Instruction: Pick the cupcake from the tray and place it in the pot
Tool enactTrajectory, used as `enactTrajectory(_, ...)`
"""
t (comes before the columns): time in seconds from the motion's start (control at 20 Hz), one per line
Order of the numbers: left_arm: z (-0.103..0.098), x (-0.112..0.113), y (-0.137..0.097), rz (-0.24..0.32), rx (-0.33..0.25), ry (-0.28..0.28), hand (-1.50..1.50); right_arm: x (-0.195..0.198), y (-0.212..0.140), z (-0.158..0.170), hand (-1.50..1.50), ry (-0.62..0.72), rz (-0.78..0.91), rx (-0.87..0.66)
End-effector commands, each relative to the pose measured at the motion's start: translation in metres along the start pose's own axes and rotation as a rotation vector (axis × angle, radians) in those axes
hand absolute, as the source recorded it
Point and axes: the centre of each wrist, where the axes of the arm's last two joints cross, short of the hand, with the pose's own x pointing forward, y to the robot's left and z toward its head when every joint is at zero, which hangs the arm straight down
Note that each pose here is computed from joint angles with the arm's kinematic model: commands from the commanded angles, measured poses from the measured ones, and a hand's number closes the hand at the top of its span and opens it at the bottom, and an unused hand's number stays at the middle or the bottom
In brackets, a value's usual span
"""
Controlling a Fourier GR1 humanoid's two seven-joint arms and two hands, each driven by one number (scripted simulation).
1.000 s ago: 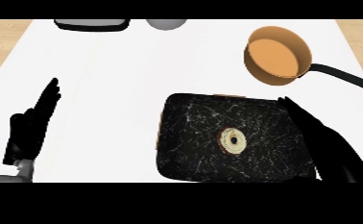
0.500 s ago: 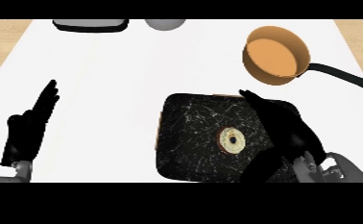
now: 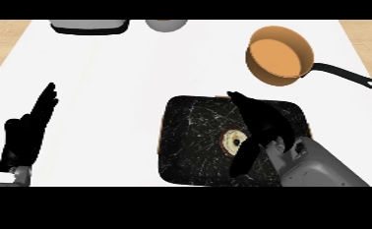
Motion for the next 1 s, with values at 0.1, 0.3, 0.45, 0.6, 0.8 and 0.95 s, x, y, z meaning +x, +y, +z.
enactTrajectory(0.1, -0.001, 0.016, 0.006, -0.007, 0.015, 0.009, 0.0, 0.02, 0.001, -0.016, -1.5, 0.165, 0.079, 0.036)
enactTrajectory(0.3, 0.002, 0.004, 0.007, 0.001, 0.004, 0.004, 0.0, 0.014, 0.004, -0.022, -1.5, 0.187, 0.08, 0.067)
enactTrajectory(0.45, -0.001, -0.011, -0.008, -0.009, 0.02, 0.009, 0.0, 0.002, 0.021, -0.033, -1.5, 0.197, 0.078, 0.064)
enactTrajectory(0.6, 0.021, -0.014, 0.003, 0.0, 0.006, 0.008, 0.0, 0.01, 0.027, -0.03, -1.5, 0.216, 0.099, 0.065)
enactTrajectory(0.8, 0.0, -0.008, 0.004, -0.01, 0.023, -0.003, 0.0, 0.005, 0.037, -0.055, -1.5, 0.207, 0.097, 0.059)
enactTrajectory(0.95, -0.002, -0.003, -0.018, 0.006, 0.011, 0.004, 0.0, 0.009, 0.036, -0.048, -1.5, 0.22, 0.111, 0.092)
